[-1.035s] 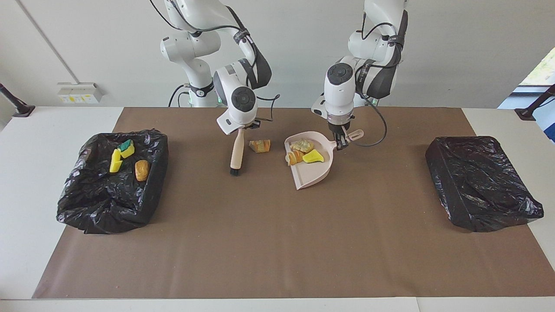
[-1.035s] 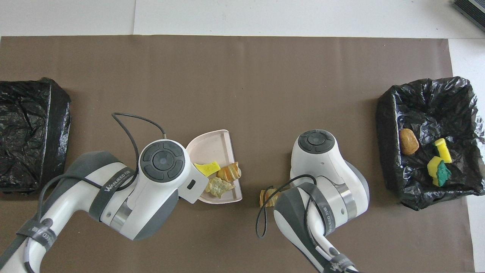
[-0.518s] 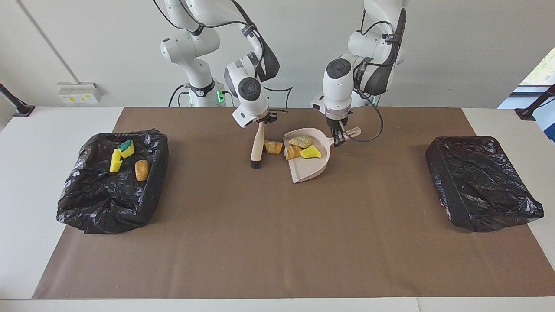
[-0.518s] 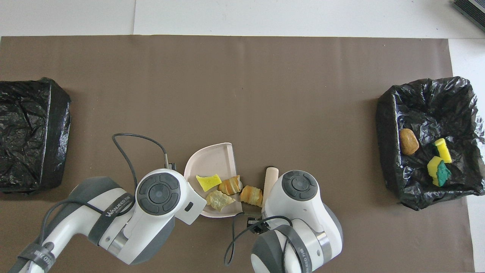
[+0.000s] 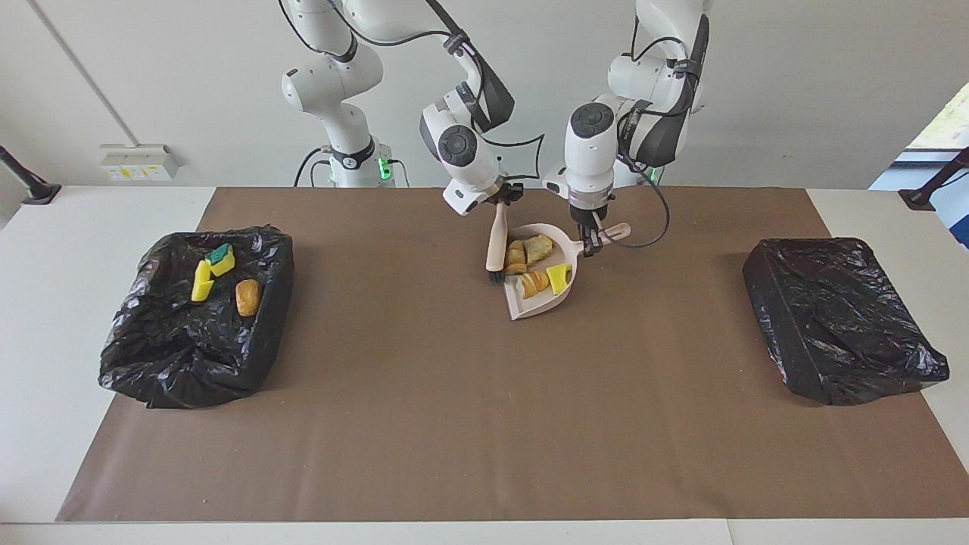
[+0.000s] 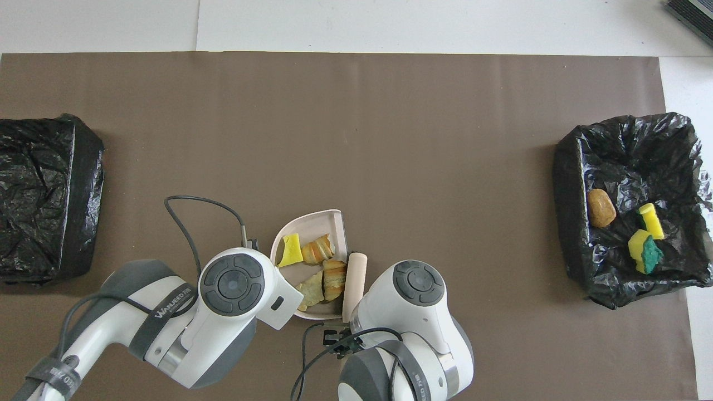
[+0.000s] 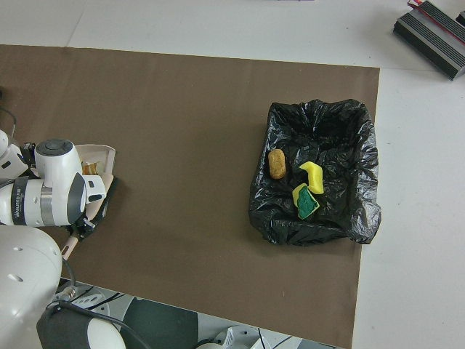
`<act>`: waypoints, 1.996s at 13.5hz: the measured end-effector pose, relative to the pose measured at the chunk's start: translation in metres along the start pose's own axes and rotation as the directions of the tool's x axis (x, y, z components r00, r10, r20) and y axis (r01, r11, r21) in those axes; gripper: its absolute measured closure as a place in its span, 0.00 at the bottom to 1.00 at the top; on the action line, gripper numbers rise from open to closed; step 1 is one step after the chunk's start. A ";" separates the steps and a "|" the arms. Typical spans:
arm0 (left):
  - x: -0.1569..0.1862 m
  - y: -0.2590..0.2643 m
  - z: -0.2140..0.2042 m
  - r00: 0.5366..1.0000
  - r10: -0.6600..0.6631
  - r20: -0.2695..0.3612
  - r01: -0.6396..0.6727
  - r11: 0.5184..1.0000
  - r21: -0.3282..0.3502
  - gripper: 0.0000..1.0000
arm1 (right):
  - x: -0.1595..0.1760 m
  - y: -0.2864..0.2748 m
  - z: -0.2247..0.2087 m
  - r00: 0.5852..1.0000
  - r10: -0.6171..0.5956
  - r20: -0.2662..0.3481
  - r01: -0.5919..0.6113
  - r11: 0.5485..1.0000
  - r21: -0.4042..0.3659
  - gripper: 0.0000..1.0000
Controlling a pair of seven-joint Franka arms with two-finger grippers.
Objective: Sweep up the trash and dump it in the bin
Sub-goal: 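Sweep the remaining chunks into the dustpan with the right gripper's brush, then carry the loaded dustpan over the bin near the left gripper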
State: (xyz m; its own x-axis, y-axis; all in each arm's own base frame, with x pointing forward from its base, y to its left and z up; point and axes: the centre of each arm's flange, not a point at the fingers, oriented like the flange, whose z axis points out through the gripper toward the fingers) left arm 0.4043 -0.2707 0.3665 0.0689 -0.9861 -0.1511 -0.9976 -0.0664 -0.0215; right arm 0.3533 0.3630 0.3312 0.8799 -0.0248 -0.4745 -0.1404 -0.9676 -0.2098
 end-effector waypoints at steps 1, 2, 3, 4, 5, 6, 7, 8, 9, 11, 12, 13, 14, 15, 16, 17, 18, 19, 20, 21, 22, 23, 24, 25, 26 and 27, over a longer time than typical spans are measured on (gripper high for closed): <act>0.000 0.000 0.000 1.000 0.000 0.000 0.000 1.000 0.000 0.68 | -0.001 0.004 -0.006 1.000 -0.030 0.001 0.030 0.998 -0.064 0.74; 0.000 0.000 0.000 1.000 0.000 0.000 0.000 1.000 0.000 0.68 | -0.003 0.010 -0.013 0.999 -0.045 -0.003 0.044 0.990 -0.133 0.74; 0.000 0.000 0.000 1.000 0.000 0.000 0.000 1.000 0.000 0.68 | -0.006 0.015 -0.020 0.999 -0.039 -0.015 0.036 0.980 -0.194 0.74; 0.000 0.000 0.000 1.000 0.000 0.000 0.000 1.000 0.000 0.68 | -0.011 0.018 -0.028 0.999 -0.035 -0.031 0.027 0.971 -0.239 0.74; 0.000 0.000 0.000 1.000 0.000 0.000 0.000 1.000 0.000 0.68 | -0.017 0.021 -0.036 0.999 -0.034 -0.041 0.022 0.963 -0.268 0.74; 0.000 0.000 0.000 1.000 -0.001 0.000 0.001 1.000 0.000 0.68 | -0.022 0.025 -0.045 0.999 -0.027 -0.048 0.012 0.959 -0.283 0.74; 0.000 0.000 0.000 1.000 -0.001 -0.001 0.001 1.000 0.000 0.68 | -0.026 0.029 -0.055 0.998 -0.011 -0.061 -0.007 0.957 -0.289 0.74; -0.002 -0.002 -0.001 1.000 -0.005 -0.003 0.005 1.000 0.002 0.68 | -0.028 0.032 -0.061 0.997 0.017 -0.079 -0.038 0.959 -0.282 0.74; -0.007 -0.007 -0.004 1.000 -0.020 -0.007 0.020 1.000 0.006 0.68 | -0.030 0.034 -0.063 0.995 0.039 -0.094 -0.064 0.959 -0.275 0.74; -0.024 -0.026 -0.019 0.999 -0.035 -0.022 0.036 0.999 0.024 0.68 | -0.029 0.037 -0.058 0.992 0.066 -0.106 -0.092 0.959 -0.266 0.74; -0.037 -0.039 -0.031 0.999 -0.034 -0.030 0.035 0.999 0.037 0.68 | -0.029 0.039 -0.053 0.991 0.080 -0.105 -0.105 0.957 -0.269 0.74; -0.057 -0.056 -0.046 0.999 -0.032 -0.038 0.034 0.998 0.052 0.68 | -0.031 0.041 -0.046 0.990 0.093 -0.103 -0.118 0.954 -0.275 0.74; -0.082 -0.074 -0.060 0.999 -0.024 -0.044 0.027 0.997 0.069 0.68 | -0.033 0.040 -0.040 0.989 0.105 -0.105 -0.130 0.954 -0.271 0.74; -0.109 -0.090 -0.071 0.999 -0.010 -0.047 0.014 0.996 0.087 0.68 | -0.035 0.037 -0.032 0.988 0.114 -0.109 -0.138 0.957 -0.256 0.74; -0.138 -0.105 -0.080 0.999 0.009 -0.047 -0.004 0.995 0.102 0.68 | -0.037 0.034 -0.022 0.988 0.113 -0.110 -0.136 0.961 -0.240 0.74; -0.167 -0.118 -0.085 0.999 0.028 -0.043 -0.023 0.993 0.115 0.68 | -0.039 0.030 -0.009 0.989 0.102 -0.109 -0.126 0.962 -0.242 0.74; -0.194 -0.128 -0.088 0.998 0.046 -0.037 -0.041 0.991 0.125 0.68 | -0.039 0.027 0.004 0.990 0.095 -0.106 -0.119 0.961 -0.248 0.74; -0.223 -0.136 -0.091 0.998 0.061 -0.029 -0.057 0.989 0.133 0.68 | -0.037 0.026 0.014 0.990 0.092 -0.103 -0.115 0.960 -0.255 0.74; -0.252 -0.143 -0.093 0.997 0.068 -0.023 -0.064 0.988 0.140 0.68 | -0.034 0.026 0.021 0.991 0.093 -0.099 -0.116 0.959 -0.260 0.74; -0.281 -0.149 -0.095 0.997 0.072 -0.025 -0.068 0.987 0.144 0.68 | -0.031 0.026 0.025 0.991 0.097 -0.096 -0.119 0.957 -0.263 0.74; -0.311 -0.154 -0.095 0.996 0.078 -0.040 -0.071 0.986 0.148 0.68 | -0.030 0.027 0.026 0.991 0.098 -0.093 -0.120 0.957 -0.266 0.74; -0.341 -0.158 -0.094 0.995 0.089 -0.054 -0.080 0.985 0.153 0.68 | -0.030 0.027 0.026 0.991 0.095 -0.093 -0.116 0.957 -0.266 0.74; -0.372 -0.161 -0.093 0.993 0.105 -0.059 -0.095 0.982 0.161 0.68 | -0.030 0.027 0.026 0.992 0.090 -0.091 -0.112 0.957 -0.266 0.66; -0.403 -0.163 -0.093 0.991 0.123 -0.056 -0.112 0.979 0.169 0.68 | -0.030 0.027 0.026 0.992 0.087 -0.091 -0.109 0.958 -0.267 0.54; -0.431 -0.165 -0.094 0.991 0.129 -0.046 -0.119 0.977 0.179 0.68 | -0.031 0.026 0.026 0.992 0.084 -0.091 -0.106 0.958 -0.266 0.42; -0.458 -0.168 -0.097 0.992 0.118 -0.034 -0.110 0.976 0.189 0.68 | -0.031 0.023 0.023 0.992 0.078 -0.094 -0.101 0.960 -0.261 0.30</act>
State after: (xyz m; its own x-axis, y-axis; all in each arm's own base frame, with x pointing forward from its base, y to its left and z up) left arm 0.5389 0.1769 0.5348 -0.0499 -0.9917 -0.1188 -0.9789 0.0721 -0.1914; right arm 0.3124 0.3475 0.3214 0.9051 -0.1242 -0.4067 -0.1047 -0.9920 0.0699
